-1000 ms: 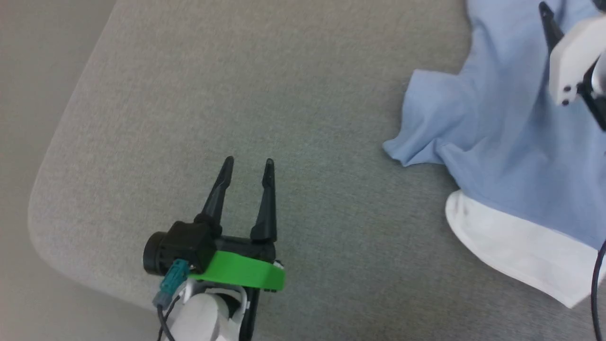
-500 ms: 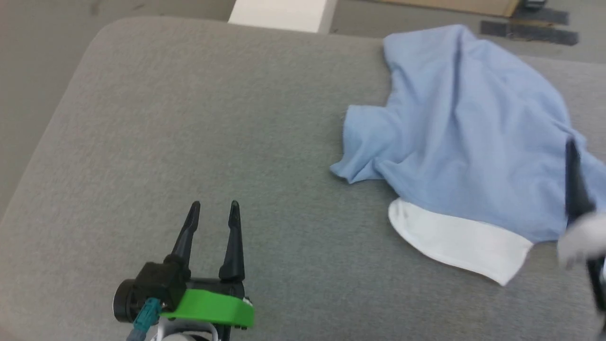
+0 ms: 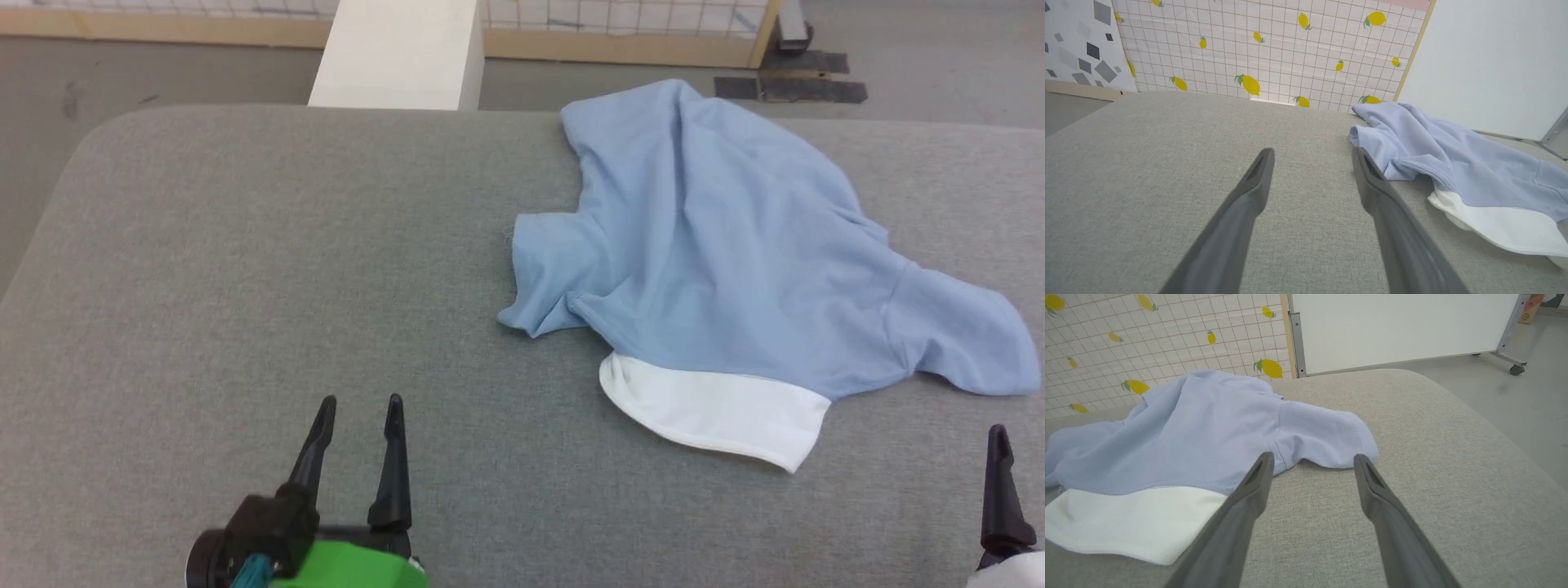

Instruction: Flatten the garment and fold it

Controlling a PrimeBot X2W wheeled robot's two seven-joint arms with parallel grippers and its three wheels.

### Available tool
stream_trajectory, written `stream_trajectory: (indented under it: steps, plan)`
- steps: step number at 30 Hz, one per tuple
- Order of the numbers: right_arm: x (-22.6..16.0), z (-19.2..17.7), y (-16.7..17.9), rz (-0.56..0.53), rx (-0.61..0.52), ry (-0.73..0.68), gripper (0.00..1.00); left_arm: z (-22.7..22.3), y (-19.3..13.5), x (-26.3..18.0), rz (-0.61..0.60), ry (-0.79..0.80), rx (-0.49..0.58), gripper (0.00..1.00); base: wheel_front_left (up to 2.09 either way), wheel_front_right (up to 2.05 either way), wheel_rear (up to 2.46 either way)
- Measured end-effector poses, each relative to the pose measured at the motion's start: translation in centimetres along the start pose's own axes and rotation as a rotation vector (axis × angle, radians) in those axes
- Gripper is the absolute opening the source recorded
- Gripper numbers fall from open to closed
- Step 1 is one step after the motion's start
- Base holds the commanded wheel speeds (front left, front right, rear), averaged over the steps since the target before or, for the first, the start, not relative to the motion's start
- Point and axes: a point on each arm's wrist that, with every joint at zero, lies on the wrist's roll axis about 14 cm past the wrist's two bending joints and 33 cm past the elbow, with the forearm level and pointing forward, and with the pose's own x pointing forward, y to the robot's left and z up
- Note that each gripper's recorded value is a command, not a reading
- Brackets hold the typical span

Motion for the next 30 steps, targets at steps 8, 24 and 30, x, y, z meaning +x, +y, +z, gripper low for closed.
stream_trajectory:
  steps: [8, 24, 30]
  plan:
    - [0.5, 2.1, -0.1, -0.008, -0.002, -0.056, 1.0, 1.1, -3.1, 4.9, -0.176, 0.073, 0.089, 1.0, 0.0, 0.0, 0.0]
    - [3.4, -0.1, 1.0, 0.011, -0.006, 0.027, 1.0, -7.9, -7.2, 11.5, -0.336, 0.503, 0.074, 1.0, 0.0, 0.0, 0.0]
    - [4.1, -1.1, 0.6, -0.008, -0.012, 0.055, 1.0, -12.4, -7.0, 11.9, -0.329, 0.657, 0.101, 1.0, 0.0, 0.0, 0.0]
